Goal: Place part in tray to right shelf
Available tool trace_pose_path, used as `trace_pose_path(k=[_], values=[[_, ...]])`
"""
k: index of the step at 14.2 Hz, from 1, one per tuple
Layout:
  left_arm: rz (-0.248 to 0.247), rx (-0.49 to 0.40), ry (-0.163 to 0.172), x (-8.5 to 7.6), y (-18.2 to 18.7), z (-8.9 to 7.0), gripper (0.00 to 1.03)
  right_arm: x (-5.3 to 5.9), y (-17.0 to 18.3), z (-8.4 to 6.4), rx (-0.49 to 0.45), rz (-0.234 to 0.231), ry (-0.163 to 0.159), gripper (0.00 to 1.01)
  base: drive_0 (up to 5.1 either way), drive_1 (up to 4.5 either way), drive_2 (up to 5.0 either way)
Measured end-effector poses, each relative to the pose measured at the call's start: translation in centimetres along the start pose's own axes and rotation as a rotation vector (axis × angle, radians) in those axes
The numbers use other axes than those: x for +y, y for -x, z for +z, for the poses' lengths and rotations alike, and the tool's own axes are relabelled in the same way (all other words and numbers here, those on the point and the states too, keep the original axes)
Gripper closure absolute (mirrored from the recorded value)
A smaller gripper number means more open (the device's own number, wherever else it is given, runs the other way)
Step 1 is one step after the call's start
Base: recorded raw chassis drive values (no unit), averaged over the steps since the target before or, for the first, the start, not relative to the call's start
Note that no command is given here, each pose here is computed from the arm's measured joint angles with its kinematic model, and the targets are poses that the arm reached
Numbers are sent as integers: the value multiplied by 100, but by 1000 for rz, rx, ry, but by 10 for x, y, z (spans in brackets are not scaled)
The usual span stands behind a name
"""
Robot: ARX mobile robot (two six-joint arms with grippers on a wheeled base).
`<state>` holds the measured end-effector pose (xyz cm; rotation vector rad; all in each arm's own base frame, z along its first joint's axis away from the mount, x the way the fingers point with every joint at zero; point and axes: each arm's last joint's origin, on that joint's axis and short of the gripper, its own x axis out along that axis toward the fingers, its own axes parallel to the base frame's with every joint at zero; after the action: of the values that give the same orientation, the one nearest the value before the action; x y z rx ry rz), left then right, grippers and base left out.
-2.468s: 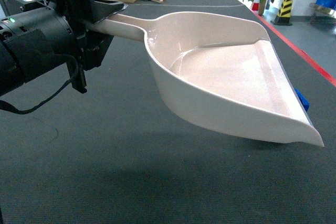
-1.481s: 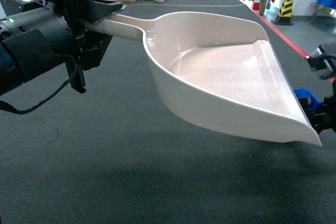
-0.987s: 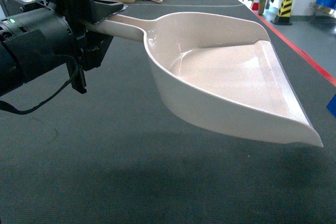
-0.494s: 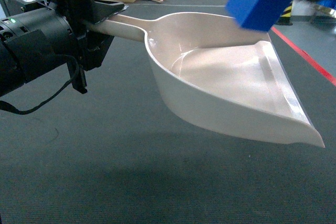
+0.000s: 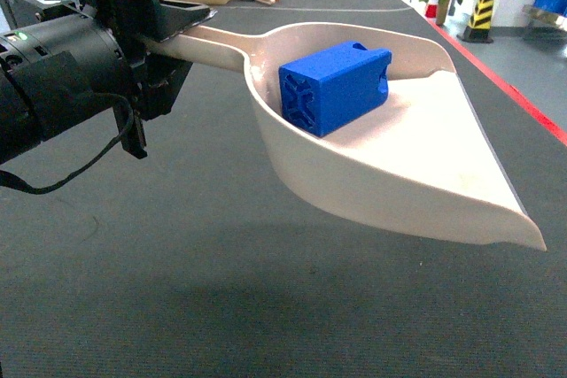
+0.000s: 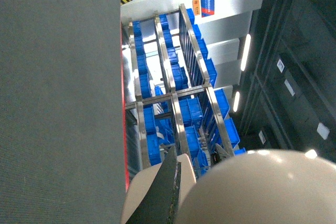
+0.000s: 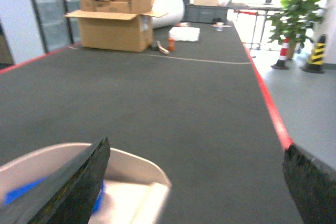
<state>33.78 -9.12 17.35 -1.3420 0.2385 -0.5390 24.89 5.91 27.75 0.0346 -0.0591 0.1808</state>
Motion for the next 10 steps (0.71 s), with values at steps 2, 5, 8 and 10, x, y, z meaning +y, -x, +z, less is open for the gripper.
trace_pose_path(k=[2,5,8,10], values=[[0,-1,-1,0,0,0,89,-34,35,-14,-90,-206,195,3,0,0,0],[0,0,0,0,0,0,89,-70,87,-52,24,-427,306,3,0,0,0],[-1,1,0,0,0,0,89,-70,87,-51,21,-417,299,3,0,0,0],[2,-10,-1,0,1,2,89,-70,87,-51,19,-414,299,3,0,0,0]])
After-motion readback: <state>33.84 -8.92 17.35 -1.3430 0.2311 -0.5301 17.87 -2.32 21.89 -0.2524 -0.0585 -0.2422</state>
